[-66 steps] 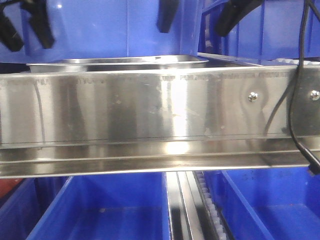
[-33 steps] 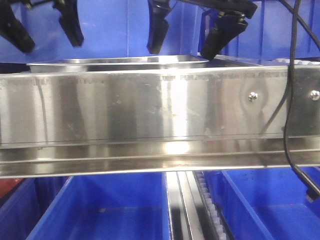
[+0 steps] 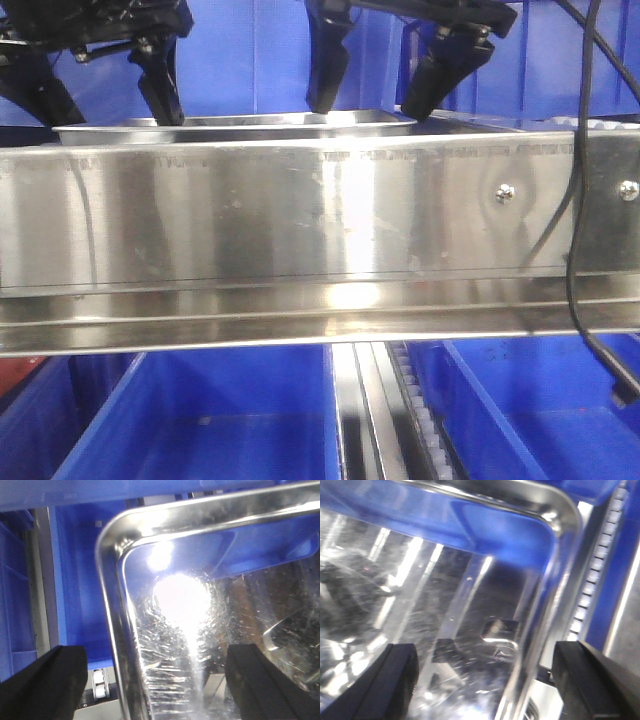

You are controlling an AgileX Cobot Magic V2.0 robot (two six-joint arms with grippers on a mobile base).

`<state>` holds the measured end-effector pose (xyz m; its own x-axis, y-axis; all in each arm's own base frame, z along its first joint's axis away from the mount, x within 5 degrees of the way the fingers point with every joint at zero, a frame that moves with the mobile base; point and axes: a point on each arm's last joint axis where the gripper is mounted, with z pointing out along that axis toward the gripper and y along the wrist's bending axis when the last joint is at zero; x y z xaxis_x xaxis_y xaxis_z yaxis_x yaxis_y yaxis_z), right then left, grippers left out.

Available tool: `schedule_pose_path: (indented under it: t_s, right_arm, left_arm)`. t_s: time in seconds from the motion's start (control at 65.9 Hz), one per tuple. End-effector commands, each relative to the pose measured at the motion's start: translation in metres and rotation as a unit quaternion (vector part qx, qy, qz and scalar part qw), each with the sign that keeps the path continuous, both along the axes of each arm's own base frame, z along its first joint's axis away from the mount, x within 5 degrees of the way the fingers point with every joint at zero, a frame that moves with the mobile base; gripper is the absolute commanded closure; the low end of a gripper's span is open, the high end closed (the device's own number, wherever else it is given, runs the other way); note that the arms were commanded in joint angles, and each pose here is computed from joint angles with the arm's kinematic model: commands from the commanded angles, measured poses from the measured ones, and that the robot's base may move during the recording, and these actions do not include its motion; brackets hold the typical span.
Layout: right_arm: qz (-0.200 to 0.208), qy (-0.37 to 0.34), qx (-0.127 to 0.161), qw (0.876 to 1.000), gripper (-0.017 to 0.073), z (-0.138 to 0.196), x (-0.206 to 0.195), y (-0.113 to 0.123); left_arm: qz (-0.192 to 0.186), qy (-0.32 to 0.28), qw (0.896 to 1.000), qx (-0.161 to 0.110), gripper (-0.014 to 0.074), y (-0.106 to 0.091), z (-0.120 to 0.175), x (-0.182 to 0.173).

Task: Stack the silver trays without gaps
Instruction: 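Lower both grippers onto opposite rims of the silver tray and close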

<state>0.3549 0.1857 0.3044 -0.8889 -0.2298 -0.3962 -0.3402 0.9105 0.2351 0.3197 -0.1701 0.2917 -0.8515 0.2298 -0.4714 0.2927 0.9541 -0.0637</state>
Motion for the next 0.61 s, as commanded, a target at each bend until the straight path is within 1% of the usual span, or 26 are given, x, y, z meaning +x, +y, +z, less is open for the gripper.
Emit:
schedule_pose_path:
  t_s: [0.0,0.197,0.304,0.592]
  right_arm:
    - [-0.001,-0.015,0.0,1.0,0.0127,0.004,0.003,0.0]
    - [-0.003,-0.023,0.004,1.0,0.0127,0.003,0.005,0.001]
    - [-0.002,-0.015,0.0,1.0,0.0127,-0.001,0.006,0.001]
    - [-0.002,-0.001,-0.004,1.0,0.0127,-0.011,0.009,0.003]
  left_arm:
    - [0.0,-0.006,1.0,-0.006,0.0129,-0.003,0.002,0.001]
    - [-0.001,-0.016,1.0,-0.01,0.0129,-0.004,0.002,0.002]
    - [-0.001,-0.018,1.0,-0.011,0.0129,-0.004,0.003,0.003]
    - [-0.002,-0.006,1.0,-0.002,0.0129,-0.005,-0.005,0.005]
